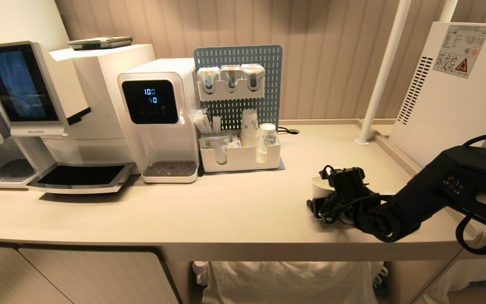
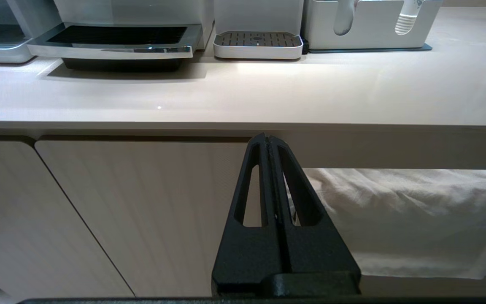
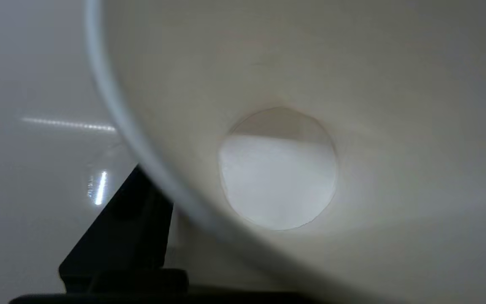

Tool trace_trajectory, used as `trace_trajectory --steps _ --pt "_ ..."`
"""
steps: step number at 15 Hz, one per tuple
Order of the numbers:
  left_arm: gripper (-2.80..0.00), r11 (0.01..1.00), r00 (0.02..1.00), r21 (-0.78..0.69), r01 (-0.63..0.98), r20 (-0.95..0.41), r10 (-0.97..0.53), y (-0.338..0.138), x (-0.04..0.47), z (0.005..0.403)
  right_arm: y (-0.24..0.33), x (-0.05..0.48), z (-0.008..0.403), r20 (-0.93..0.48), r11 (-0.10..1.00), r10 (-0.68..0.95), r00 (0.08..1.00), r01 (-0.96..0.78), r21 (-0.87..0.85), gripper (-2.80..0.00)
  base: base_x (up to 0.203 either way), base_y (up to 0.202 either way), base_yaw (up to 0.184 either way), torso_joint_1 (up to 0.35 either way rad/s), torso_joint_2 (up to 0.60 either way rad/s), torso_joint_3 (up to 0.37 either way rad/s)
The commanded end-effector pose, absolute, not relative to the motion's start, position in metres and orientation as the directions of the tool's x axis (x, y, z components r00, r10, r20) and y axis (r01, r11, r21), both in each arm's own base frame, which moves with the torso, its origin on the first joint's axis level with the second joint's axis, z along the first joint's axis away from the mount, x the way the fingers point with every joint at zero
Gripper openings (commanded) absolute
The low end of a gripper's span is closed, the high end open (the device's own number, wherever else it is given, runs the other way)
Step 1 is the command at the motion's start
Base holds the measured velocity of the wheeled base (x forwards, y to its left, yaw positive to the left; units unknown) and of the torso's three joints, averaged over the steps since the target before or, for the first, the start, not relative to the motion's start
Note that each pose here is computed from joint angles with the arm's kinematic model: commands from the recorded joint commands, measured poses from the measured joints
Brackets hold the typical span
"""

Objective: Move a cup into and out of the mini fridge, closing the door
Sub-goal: Place the paper cup on the table

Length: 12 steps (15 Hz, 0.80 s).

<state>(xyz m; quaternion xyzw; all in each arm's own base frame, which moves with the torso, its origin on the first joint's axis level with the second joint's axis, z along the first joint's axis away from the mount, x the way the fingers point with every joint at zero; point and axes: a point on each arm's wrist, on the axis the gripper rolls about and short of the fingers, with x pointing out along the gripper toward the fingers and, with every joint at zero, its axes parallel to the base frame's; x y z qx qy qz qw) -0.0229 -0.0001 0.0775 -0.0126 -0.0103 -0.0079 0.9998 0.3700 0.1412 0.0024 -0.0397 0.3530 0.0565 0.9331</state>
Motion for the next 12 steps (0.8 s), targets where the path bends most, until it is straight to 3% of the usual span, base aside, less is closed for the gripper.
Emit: trace_trajectory --steps 1,6,12 --pt "-2.8 1.0 1.0 -0.026 0.016 0.021 -0.015 0.0 -0.023 0.077 0.182 0.358 0.006 -0.64 0.978 0.122 0.759 -0.203 -0.055 0.0 0.0 0.0 0.0 0.0 0.0 0.0" --pt "-2.8 1.0 1.0 -0.026 0.016 0.021 -0.015 0.0 -0.023 0.077 0.14 0.364 0.003 -0.661 0.992 0.017 0.75 -0.093 -0.08 0.0 0.0 0.0 0.0 0.0 0.0 0.0" --pt "-2.8 1.0 1.0 -0.026 0.016 0.02 -0.015 0.0 -0.023 0.078 0.13 0.335 0.013 -0.695 0.99 0.058 0.717 -0.131 -0.052 0.0 0.0 0.0 0.0 0.0 0.0 0.0"
